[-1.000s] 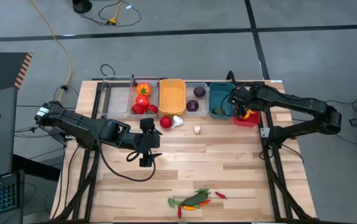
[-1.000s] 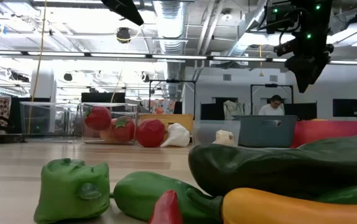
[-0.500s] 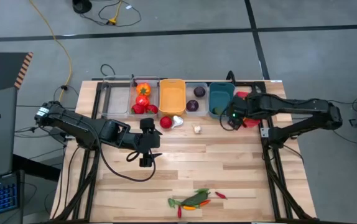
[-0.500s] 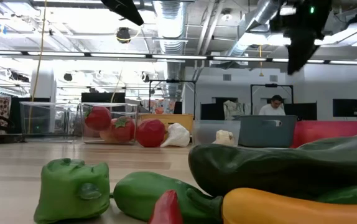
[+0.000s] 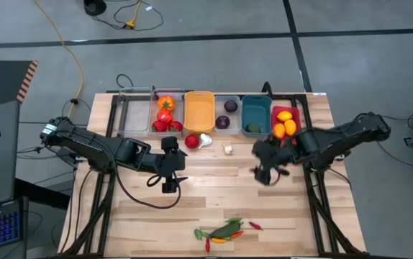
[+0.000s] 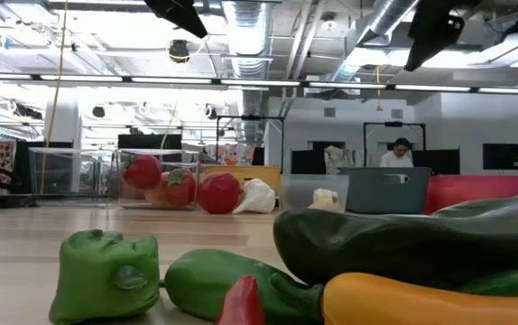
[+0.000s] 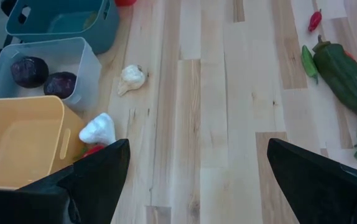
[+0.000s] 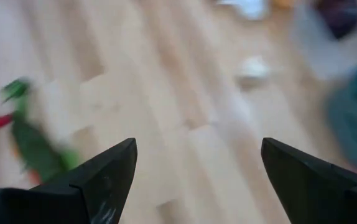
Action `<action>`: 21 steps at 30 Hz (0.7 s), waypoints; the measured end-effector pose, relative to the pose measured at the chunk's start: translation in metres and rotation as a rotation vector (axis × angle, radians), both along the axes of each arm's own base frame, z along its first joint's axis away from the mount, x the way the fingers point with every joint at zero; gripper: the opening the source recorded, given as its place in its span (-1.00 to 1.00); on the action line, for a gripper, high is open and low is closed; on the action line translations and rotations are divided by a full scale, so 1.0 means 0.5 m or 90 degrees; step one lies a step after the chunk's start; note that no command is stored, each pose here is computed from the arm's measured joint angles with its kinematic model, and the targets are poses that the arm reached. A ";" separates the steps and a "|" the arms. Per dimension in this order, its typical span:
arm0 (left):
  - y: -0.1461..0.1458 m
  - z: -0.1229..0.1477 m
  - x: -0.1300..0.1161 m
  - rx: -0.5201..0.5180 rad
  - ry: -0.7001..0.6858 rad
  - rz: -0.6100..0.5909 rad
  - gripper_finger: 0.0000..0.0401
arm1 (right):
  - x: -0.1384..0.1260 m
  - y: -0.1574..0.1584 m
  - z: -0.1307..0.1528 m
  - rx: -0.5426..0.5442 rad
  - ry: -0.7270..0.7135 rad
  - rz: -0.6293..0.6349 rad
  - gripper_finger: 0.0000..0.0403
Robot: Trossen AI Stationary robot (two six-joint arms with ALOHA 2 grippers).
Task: Sort produce into baskets
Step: Put the red chili pepper into the yellow bin
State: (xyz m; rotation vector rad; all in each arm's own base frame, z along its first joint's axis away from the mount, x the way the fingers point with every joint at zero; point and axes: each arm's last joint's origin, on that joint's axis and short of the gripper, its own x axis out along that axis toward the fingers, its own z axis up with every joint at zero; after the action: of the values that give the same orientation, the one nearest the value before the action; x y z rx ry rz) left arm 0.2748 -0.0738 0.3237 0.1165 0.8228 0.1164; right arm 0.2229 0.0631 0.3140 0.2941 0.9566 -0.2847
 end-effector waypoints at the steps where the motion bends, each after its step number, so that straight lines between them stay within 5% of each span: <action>1: 0.000 0.000 0.000 0.000 0.000 0.000 0.83 | 0.005 0.017 -0.005 0.005 0.000 0.021 0.85; 9: 0.000 0.000 0.000 -0.001 0.000 0.001 0.83 | 0.046 0.157 -0.089 -0.004 0.045 0.143 0.79; 21: 0.000 0.000 0.000 -0.014 -0.003 0.016 0.83 | 0.052 0.301 -0.222 0.057 0.114 0.098 0.60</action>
State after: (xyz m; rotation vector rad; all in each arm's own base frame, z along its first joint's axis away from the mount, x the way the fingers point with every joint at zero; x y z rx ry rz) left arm 0.2748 -0.0738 0.3237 0.0848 0.8204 0.1302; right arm 0.2488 0.2137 0.2032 0.2791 1.1642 -0.1281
